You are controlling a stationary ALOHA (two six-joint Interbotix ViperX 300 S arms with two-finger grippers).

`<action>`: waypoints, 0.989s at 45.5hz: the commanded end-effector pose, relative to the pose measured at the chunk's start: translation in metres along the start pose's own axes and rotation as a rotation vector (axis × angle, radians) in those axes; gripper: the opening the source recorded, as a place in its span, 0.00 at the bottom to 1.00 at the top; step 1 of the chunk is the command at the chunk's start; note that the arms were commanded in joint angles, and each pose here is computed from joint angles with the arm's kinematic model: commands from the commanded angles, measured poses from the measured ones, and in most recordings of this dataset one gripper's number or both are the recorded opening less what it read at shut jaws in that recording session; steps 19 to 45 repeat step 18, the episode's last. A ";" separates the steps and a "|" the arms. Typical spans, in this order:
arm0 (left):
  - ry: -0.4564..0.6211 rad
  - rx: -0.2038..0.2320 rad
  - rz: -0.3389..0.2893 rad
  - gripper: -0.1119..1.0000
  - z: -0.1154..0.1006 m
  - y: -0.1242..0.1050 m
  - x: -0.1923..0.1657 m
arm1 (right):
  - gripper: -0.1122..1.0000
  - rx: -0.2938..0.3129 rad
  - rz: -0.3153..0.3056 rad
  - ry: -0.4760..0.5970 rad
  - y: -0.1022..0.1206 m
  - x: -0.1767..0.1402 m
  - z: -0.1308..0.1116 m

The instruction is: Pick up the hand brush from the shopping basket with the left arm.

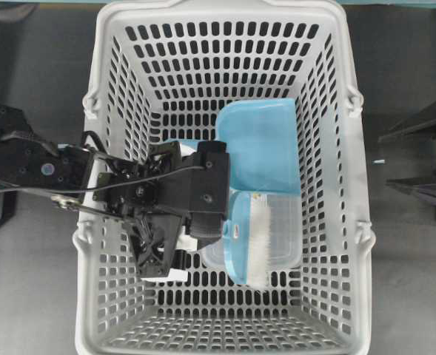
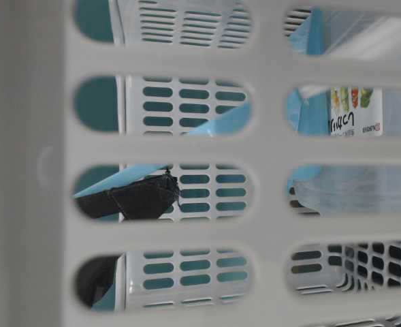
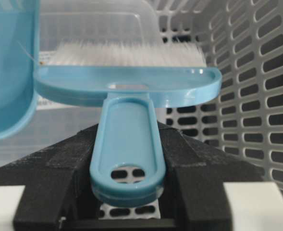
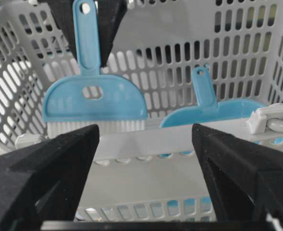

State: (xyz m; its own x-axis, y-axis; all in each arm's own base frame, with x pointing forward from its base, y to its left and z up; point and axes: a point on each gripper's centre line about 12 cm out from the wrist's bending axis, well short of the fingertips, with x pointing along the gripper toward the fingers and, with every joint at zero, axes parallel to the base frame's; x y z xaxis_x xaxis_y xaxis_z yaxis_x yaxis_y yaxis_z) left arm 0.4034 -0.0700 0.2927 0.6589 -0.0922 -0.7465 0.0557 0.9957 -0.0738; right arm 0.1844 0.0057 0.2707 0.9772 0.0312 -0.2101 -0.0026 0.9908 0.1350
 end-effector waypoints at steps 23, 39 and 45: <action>-0.172 0.007 -0.023 0.33 0.034 -0.003 -0.012 | 0.77 0.004 0.002 -0.004 0.000 0.001 0.000; -0.172 0.007 -0.023 0.33 0.034 -0.003 -0.012 | 0.77 0.004 0.002 -0.004 0.000 0.001 0.000; -0.172 0.007 -0.023 0.33 0.034 -0.003 -0.012 | 0.77 0.004 0.002 -0.004 0.000 0.001 0.000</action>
